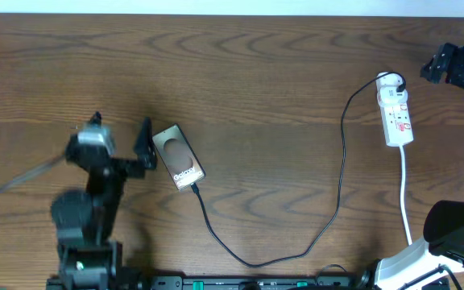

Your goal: Plug charger to phone and switch on socket

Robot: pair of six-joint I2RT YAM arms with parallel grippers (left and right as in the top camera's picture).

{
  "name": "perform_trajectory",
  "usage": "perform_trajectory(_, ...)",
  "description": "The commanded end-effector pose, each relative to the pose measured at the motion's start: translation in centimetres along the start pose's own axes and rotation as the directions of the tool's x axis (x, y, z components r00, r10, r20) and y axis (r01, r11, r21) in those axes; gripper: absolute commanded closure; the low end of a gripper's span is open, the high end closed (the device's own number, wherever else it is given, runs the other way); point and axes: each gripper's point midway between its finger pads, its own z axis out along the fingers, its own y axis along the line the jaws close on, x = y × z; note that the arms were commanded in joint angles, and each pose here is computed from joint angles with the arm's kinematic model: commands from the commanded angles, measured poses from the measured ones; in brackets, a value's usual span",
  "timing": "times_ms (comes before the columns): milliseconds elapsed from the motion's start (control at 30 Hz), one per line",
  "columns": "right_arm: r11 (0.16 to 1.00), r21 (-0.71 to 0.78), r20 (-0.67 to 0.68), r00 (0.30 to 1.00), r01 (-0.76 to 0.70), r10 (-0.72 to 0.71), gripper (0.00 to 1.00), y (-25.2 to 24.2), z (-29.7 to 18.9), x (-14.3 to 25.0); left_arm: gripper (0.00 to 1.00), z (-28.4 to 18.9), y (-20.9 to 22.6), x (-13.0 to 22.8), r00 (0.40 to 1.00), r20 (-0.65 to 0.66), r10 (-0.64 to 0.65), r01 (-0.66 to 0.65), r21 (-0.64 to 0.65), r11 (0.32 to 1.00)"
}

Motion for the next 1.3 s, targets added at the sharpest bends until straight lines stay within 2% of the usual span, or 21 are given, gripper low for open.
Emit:
perform_trajectory(0, 1.000, -0.001, 0.014, 1.000, -0.008, 0.008, 0.01, 0.3, -0.6, -0.1, 0.07, -1.7, -0.5, 0.5, 0.984, 0.126, 0.128, -0.130, 0.005, 0.991)
perform_trajectory(200, 1.000, -0.001, 0.014, 1.000, -0.008, 0.008, 0.01, 0.2, -0.6, -0.1, 0.07, -3.7, -0.7, 1.7, 0.947, 0.206, 0.246, -0.247, -0.019, 0.969)
perform_trajectory(333, 1.000, -0.001, 0.014, 1.000, -0.008, 0.008, 0.01, 0.3, -0.6, -0.1, 0.07, -4.3, -0.6, 3.0, 0.943, 0.208, 0.258, -0.260, -0.023, 0.965)
perform_trajectory(533, 1.000, -0.001, 0.014, 1.000, -0.008, 0.008, 0.01, 0.3, -0.6, -0.1, 0.07, -4.6, -0.1, 6.6, 0.960, 0.133, 0.246, -0.246, -0.018, 0.969)
perform_trajectory(800, 1.000, -0.001, 0.014, 1.000, -0.008, 0.008, 0.01, 0.3, -0.6, -0.1, 0.07, -4.5, 1.3, 11.2, 0.976, -0.058, 0.208, -0.210, -0.042, 0.977)
perform_trajectory(933, 1.000, -0.001, 0.014, 1.000, -0.008, 0.008, 0.01, 0.3, -0.6, -0.1, 0.07, -4.9, 2.6, 14.1, 0.978, -0.178, 0.104, -0.123, -0.100, 0.987)
perform_trajectory(1267, 1.000, -0.001, 0.014, 1.000, -0.008, 0.008, 0.01, 0.3, -0.6, -0.1, 0.06, -5.0, 2.8, 14.1, 0.979, -0.179, 0.101, -0.123, -0.112, 0.986)
